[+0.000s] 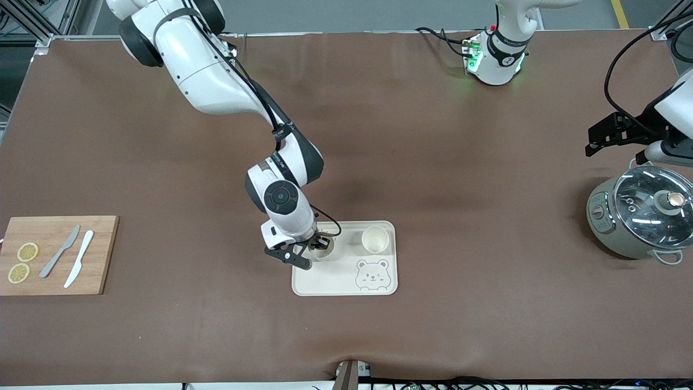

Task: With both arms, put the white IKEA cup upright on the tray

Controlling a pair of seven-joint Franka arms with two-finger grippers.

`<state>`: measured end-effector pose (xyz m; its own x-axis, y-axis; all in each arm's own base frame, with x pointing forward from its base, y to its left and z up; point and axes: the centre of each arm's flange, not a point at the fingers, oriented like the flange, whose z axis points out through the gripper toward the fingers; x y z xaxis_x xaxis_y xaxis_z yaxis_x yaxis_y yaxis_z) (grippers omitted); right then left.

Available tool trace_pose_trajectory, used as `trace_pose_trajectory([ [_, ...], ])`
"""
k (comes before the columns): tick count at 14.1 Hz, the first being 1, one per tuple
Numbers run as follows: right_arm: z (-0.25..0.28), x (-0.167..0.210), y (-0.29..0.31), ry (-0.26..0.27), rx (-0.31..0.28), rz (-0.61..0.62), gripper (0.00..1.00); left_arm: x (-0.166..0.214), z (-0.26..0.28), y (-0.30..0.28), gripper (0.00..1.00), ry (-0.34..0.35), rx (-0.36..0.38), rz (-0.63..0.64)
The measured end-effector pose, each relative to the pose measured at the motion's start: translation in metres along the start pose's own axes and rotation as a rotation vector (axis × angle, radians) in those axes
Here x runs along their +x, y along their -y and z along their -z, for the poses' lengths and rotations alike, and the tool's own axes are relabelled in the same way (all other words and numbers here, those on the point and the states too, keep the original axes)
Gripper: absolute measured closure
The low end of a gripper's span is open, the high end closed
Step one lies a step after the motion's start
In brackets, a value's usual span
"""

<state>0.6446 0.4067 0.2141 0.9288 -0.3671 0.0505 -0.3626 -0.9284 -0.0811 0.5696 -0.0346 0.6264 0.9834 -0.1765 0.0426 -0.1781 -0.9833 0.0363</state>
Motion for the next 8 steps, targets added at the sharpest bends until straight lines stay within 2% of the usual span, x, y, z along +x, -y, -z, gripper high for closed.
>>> trace_pose_trajectory([
  [5,-0.0006,0.0,0.0,0.0,0.0,0.001,0.95,0.0006,0.0019,-0.0036,0.0,-0.004,0.0,-0.004],
  [6,-0.001,-0.0001,-0.0001,-0.001,0.0,0.001,0.9,0.0007,0.0016,-0.0038,0.0,-0.004,0.0,-0.005],
  [8,-0.0033,-0.0003,-0.0005,0.001,-0.002,0.001,0.69,0.0017,-0.0001,-0.0058,0.0,-0.001,0.0,-0.009],
])
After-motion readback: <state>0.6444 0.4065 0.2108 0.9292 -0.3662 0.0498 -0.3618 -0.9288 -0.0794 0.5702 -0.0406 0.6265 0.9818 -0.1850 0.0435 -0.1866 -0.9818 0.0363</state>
